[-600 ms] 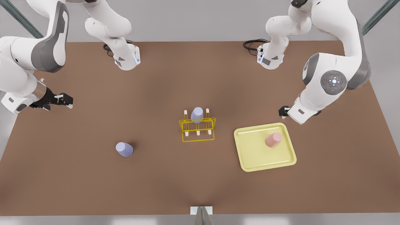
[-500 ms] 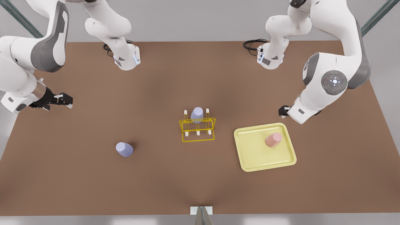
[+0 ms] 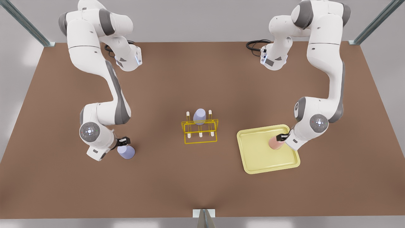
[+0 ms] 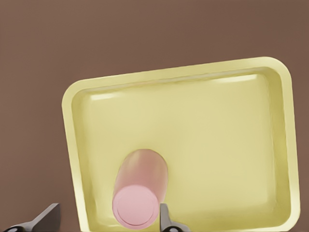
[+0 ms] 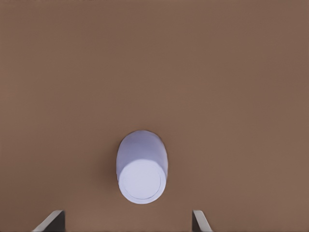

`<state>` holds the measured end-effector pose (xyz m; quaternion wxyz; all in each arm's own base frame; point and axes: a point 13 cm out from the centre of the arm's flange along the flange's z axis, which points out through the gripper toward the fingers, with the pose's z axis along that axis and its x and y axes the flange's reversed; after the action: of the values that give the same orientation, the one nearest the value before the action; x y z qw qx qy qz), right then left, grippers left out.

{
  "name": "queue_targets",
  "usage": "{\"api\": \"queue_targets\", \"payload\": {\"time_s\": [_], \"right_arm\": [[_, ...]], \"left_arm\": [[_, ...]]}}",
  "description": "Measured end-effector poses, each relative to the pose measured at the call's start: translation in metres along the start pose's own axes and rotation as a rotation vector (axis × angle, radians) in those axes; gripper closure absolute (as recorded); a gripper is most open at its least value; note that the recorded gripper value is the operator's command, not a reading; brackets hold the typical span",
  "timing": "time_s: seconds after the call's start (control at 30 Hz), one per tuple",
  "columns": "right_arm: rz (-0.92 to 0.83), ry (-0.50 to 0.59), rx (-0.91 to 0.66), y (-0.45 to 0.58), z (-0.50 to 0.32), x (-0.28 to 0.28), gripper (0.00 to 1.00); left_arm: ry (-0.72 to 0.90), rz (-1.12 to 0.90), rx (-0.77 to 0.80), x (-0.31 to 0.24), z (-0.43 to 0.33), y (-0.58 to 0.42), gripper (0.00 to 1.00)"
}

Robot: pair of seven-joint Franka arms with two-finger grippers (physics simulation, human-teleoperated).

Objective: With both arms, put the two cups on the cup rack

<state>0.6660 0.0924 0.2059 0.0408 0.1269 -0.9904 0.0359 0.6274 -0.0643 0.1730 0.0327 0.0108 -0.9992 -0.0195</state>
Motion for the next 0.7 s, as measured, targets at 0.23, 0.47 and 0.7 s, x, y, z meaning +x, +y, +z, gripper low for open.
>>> {"api": "queue_targets", "payload": {"time_s": [0.23, 0.47, 0.7], "right_arm": [[0.115, -0.083, -0.065, -0.002, 0.033, -0.005, 0.0], [0.152, -0.07, -0.077, 0.005, 0.059, 0.006, 0.0], [0.168, -0.019, -0.079, 0.005, 0.093, 0.021, 0.0]], "left_arm": [[-0.045, 0.027, 0.013, -0.006, 0.034, -0.011, 0.0], [-0.032, 0.045, 0.015, 0.013, 0.068, -0.013, 0.0], [-0.047, 0.042, 0.04, 0.01, 0.084, -0.024, 0.0]]}}
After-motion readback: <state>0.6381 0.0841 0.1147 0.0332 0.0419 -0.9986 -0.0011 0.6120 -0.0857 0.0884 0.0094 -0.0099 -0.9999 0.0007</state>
